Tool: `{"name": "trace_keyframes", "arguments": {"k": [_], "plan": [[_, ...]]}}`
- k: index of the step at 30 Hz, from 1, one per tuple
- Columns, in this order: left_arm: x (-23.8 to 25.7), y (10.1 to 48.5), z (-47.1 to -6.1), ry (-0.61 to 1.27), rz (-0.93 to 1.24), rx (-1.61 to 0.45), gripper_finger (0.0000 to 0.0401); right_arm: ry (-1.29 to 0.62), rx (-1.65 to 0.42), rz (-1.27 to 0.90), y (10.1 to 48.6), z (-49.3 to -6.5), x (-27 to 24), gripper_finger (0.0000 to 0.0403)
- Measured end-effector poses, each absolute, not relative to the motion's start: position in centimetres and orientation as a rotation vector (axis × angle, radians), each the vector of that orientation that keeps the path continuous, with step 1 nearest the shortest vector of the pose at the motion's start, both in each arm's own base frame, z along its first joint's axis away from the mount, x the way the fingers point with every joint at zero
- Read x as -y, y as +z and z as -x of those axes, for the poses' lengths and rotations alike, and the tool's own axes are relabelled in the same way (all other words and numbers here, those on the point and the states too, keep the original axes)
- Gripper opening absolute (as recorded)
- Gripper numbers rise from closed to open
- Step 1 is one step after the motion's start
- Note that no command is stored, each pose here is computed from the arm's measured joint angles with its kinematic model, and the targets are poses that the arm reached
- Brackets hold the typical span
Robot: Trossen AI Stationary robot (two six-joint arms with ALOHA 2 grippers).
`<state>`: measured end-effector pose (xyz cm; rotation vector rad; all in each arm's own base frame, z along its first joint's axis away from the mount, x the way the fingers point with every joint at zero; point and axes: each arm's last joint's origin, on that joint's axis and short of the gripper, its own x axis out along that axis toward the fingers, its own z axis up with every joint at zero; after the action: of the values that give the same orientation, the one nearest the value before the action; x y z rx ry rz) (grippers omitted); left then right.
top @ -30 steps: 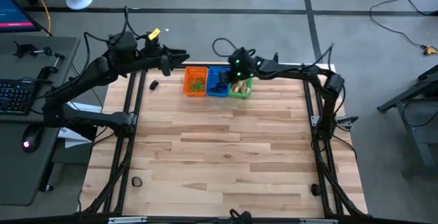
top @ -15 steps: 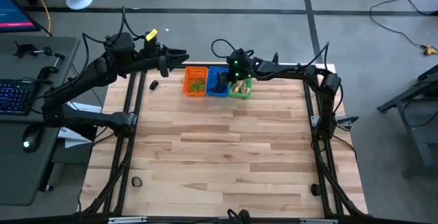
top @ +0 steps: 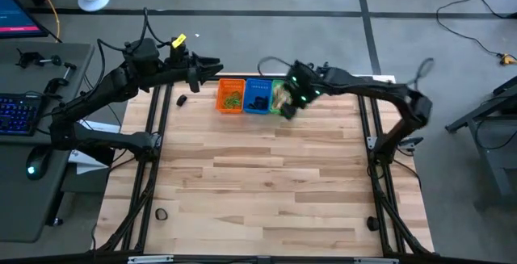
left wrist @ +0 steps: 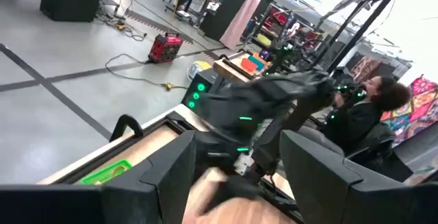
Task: Sort rubber bands into baskets
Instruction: Put the black rubber band into the blue bin
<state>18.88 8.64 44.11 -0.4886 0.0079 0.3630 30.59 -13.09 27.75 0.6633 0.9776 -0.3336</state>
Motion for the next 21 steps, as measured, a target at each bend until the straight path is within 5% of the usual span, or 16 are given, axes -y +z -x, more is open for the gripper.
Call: {"name": "trace_keyframes", "arguments": {"k": [6, 14, 21], "plan": [[-8.8, 44.1, -19.0, 0.401, 0.457, -0.007, 0.0207, -0.303, -1.269, -0.734, 29.3, -26.1, 4.1, 0.0282], [-9.5, 43.2, -20.3, 0.404, 0.445, -0.051, 0.0207, -0.373, -1.626, -1.214, 22.4, -18.7, -6.7, 0.0282], [-10.1, 42.2, -21.7, 0.412, 0.429, -0.103, 0.0207, -0.526, -1.954, -1.284, 18.7, -14.2, -10.9, 0.0282]]}}
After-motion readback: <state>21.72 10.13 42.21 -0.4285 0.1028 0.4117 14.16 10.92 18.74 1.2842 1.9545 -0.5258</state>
